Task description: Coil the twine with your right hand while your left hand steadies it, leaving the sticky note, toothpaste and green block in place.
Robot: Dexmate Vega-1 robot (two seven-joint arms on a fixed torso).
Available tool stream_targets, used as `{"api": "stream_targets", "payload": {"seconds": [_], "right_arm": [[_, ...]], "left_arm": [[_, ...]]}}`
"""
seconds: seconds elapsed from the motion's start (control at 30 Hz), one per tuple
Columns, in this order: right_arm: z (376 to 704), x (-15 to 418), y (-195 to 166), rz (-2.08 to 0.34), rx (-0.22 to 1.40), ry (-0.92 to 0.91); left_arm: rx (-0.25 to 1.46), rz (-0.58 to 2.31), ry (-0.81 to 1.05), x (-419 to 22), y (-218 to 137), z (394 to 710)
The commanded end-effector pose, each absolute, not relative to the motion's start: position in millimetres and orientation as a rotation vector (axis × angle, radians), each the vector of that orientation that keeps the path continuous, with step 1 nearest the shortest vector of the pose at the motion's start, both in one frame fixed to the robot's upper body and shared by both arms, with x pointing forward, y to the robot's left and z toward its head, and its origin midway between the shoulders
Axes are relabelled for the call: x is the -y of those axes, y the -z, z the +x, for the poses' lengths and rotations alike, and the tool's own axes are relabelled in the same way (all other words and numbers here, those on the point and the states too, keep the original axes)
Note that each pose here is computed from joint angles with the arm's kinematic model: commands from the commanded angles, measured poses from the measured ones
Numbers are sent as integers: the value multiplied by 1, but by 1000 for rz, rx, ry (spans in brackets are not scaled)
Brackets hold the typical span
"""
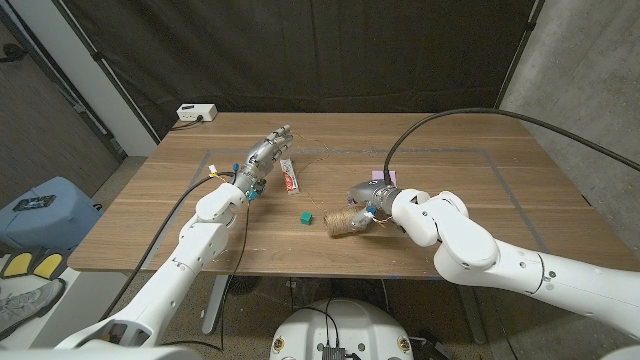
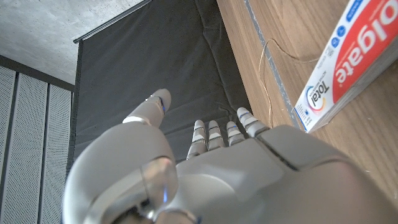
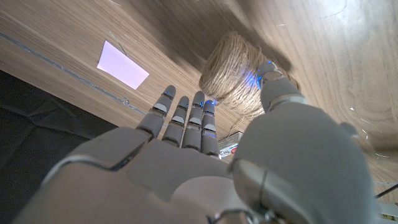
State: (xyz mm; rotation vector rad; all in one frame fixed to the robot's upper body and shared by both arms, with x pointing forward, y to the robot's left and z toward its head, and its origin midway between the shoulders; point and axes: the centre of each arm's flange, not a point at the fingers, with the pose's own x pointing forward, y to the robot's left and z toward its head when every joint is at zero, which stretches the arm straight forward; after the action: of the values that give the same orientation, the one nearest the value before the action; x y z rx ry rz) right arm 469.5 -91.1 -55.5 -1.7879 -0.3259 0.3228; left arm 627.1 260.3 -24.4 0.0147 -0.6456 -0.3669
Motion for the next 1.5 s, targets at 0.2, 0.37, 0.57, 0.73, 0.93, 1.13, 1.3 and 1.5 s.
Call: {"api": "stream_targets", "payload": {"seconds": [0.2,0.37,0.57,0.73,0.93,1.13,1.3,1.5], "right_arm": [[474,87,68,-1798,296,-335],[475,87,71,-1796,291,-329],[476,89,73,-1795,281,-327],[476,91,74,-1801,288,-320],[477,92,75,-1806,294,-314],[476,93,76,-1810,317,-303],[475,93,77,-1813,339,-292],[475,94,77,-1813,359,-277]], "left_arm": [[638,9,356,-261,30,624],[637,12,359,-261,30,624],[636,12,360,-259,30,623],[637,9,361,-257,31,623],[633,8,360,-256,32,623],[631,10,360,-255,33,623],[629,7,360,-254,33,623],[628,6,358,-253,33,622]]}}
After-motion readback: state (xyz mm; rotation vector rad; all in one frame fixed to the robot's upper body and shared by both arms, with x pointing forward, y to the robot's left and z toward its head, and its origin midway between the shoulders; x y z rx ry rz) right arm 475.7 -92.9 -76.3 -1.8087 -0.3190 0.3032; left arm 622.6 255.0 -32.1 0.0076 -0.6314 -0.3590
